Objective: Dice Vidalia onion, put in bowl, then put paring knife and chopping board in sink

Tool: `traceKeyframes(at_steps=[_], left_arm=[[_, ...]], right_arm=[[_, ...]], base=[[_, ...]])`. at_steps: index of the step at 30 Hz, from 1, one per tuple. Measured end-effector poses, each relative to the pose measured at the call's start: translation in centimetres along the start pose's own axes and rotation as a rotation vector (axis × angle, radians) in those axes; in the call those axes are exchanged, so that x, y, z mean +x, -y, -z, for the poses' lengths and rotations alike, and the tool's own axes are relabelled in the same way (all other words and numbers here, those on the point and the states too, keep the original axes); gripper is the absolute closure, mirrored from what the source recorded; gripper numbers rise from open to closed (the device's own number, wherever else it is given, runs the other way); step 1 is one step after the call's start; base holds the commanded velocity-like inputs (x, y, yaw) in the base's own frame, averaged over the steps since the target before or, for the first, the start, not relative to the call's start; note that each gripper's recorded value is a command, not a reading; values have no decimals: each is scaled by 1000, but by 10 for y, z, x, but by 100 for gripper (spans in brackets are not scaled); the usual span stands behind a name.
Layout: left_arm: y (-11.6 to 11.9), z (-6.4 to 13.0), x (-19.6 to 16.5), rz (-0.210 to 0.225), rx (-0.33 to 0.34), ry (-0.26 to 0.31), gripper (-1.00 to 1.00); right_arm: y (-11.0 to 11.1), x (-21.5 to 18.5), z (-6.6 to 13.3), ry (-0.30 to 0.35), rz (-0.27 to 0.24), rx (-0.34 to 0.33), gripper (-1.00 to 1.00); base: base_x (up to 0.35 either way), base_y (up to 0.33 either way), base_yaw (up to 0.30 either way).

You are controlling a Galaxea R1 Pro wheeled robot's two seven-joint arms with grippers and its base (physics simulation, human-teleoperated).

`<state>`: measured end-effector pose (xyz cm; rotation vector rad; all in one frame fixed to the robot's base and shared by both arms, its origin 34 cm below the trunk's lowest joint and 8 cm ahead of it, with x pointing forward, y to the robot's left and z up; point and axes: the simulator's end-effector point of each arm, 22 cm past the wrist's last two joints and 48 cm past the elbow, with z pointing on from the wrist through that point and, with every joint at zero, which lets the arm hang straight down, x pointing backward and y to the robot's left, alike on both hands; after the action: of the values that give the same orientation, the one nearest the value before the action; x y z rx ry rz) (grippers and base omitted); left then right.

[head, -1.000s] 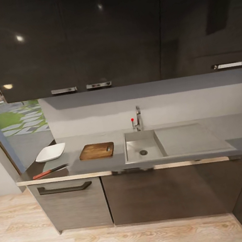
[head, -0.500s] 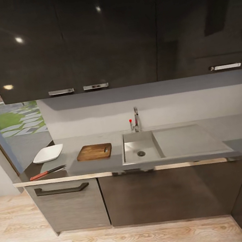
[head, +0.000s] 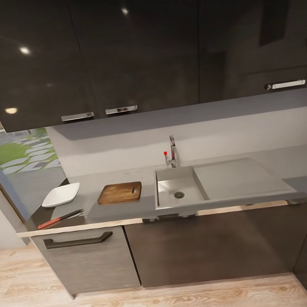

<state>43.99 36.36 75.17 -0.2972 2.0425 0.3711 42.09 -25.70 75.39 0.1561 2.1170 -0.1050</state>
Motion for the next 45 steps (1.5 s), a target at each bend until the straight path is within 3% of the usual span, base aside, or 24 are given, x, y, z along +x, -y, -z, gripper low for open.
traceKeyframes(at_steps=[12,20,45], left_arm=[[-11,28,51,-39,0,-123,-100],[-11,29,58,-48,0,-161,-100],[-1,31,54,-35,10,-154,-100]], right_arm=[[5,6,2,-14,6,7,-100],[5,6,2,-13,7,8,-100],[6,10,4,-21,15,7,-100]], base=[[0,0,-154],[0,0,-253],[0,0,-237]])
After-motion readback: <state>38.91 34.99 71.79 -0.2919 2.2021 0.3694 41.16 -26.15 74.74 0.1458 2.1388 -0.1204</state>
